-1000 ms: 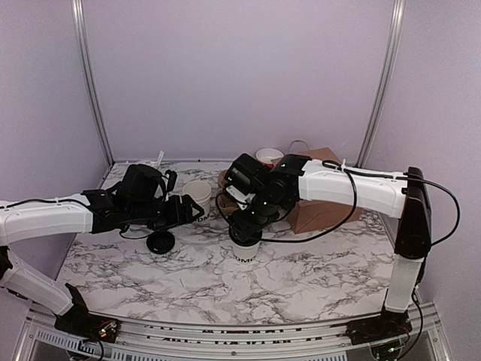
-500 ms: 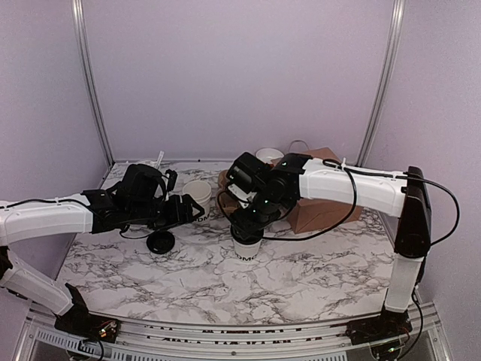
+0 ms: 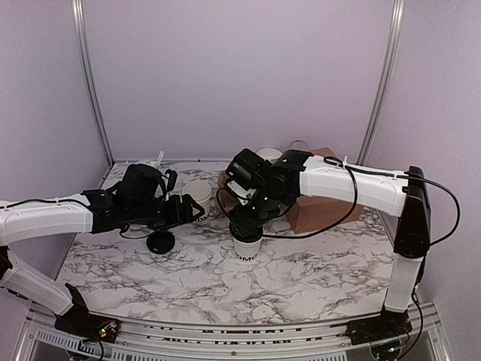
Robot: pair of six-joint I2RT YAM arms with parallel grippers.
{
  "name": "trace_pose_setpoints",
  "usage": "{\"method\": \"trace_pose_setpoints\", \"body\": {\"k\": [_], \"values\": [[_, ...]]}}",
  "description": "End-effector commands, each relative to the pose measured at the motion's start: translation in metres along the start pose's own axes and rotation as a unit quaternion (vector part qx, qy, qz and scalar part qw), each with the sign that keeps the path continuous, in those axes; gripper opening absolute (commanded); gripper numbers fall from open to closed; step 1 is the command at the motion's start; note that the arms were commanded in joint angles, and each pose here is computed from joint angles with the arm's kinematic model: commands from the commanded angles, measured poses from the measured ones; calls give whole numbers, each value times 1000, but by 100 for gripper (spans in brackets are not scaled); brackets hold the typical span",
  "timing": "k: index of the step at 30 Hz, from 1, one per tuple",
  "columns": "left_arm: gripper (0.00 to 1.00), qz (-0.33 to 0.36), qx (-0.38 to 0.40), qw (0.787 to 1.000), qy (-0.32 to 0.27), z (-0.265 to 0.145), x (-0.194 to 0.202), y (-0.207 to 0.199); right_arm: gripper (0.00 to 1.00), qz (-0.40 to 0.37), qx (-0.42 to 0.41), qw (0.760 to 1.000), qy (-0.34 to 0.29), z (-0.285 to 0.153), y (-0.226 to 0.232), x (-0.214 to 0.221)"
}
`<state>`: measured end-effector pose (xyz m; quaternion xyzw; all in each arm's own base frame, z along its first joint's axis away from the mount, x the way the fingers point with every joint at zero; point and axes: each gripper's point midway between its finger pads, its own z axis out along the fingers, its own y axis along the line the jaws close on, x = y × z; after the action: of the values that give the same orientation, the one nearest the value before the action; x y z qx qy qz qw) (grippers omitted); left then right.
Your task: Pack the takeout coffee
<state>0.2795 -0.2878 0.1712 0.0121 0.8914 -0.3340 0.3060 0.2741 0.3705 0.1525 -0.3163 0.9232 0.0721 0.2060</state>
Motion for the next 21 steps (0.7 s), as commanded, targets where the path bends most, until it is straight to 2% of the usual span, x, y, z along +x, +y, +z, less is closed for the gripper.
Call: {"method": "trace_pose_setpoints", "body": {"k": [1, 21], "values": [[78, -1, 11, 1000, -6, -2, -3, -3, 71, 9, 4, 1000, -5, -7, -6, -5], [78, -3, 12, 1000, -6, -3, -2, -2, 72, 7, -13, 1000, 12, 7, -6, 3]]}}
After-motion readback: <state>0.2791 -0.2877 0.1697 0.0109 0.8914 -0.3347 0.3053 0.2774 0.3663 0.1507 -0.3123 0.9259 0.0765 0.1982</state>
